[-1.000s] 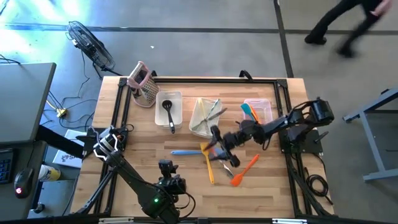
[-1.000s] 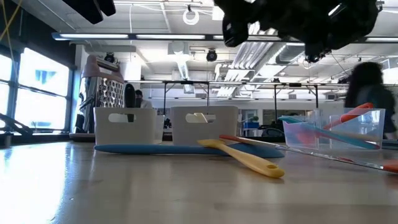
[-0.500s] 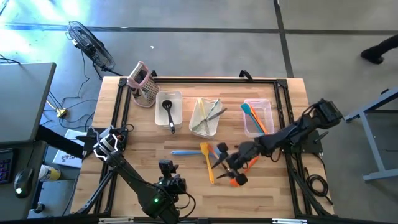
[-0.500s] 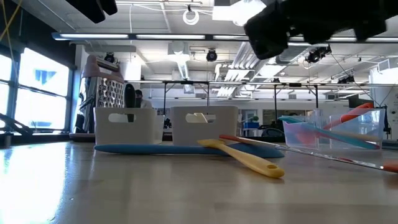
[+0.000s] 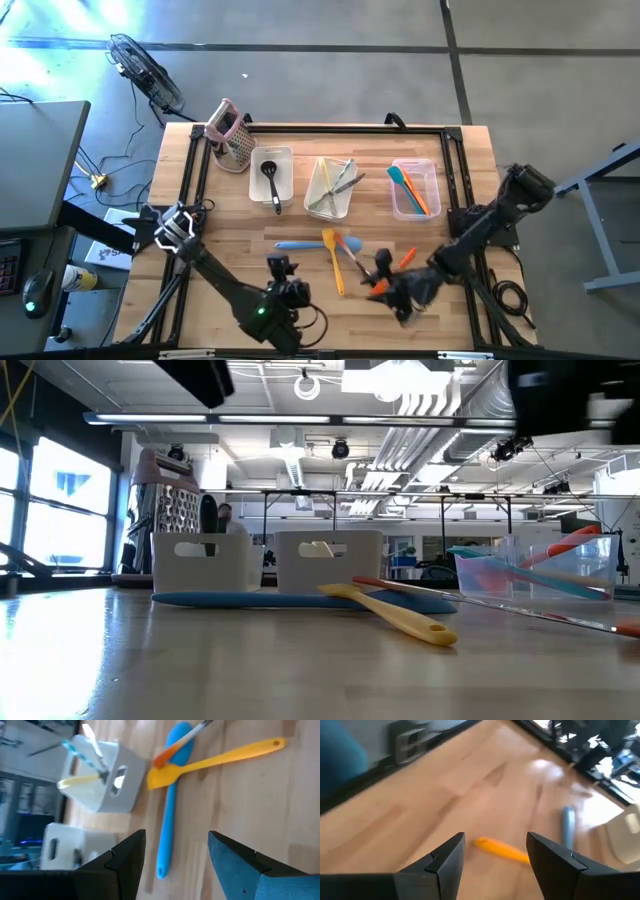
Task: Pick & Place Kitchen Items
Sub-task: Put the orange spatula into the transparent bin
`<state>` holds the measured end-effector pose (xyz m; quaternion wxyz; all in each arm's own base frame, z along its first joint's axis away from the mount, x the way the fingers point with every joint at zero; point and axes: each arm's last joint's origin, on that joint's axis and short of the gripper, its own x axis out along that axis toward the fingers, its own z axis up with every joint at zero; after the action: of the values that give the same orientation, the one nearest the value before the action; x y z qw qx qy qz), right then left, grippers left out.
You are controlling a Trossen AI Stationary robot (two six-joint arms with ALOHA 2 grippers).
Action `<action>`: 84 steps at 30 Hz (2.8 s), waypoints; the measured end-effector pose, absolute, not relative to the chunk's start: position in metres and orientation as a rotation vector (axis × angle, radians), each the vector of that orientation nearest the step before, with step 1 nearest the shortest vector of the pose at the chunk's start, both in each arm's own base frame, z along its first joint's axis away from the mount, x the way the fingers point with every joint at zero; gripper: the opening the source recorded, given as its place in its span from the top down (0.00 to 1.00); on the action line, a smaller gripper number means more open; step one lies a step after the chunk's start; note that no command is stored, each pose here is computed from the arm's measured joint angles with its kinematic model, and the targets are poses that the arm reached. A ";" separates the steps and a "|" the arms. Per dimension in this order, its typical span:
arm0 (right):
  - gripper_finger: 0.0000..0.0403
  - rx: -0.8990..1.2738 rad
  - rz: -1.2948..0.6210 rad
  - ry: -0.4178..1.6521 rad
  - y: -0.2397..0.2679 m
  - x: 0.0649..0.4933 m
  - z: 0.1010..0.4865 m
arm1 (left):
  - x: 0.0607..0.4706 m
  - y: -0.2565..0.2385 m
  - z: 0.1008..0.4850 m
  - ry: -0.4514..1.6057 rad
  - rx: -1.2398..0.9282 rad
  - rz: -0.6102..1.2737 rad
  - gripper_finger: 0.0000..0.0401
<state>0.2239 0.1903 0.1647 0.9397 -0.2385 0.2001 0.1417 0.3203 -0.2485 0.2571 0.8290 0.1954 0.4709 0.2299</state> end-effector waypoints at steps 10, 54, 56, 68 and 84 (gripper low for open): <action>0.49 -0.391 0.277 0.497 0.227 0.167 0.153 | 0.361 -0.235 0.258 0.959 0.328 0.342 0.48; 0.59 -0.258 0.309 1.216 0.148 0.210 0.135 | 0.372 -0.242 0.261 0.899 0.249 0.246 0.48; 0.60 -0.248 0.302 1.228 0.146 0.212 0.132 | 0.372 -0.242 0.261 0.899 0.253 0.245 0.48; 0.61 -0.243 0.314 1.210 0.145 0.219 0.128 | 0.372 -0.242 0.261 0.898 0.252 0.245 0.48; 0.64 -0.222 0.304 1.209 0.147 0.227 0.114 | 0.373 -0.242 0.261 0.890 0.242 0.244 0.48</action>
<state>0.2268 0.1474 0.1144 0.8063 -0.1036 0.5648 0.1422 0.3729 -0.2424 0.2614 0.8884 0.1164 0.4283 0.1172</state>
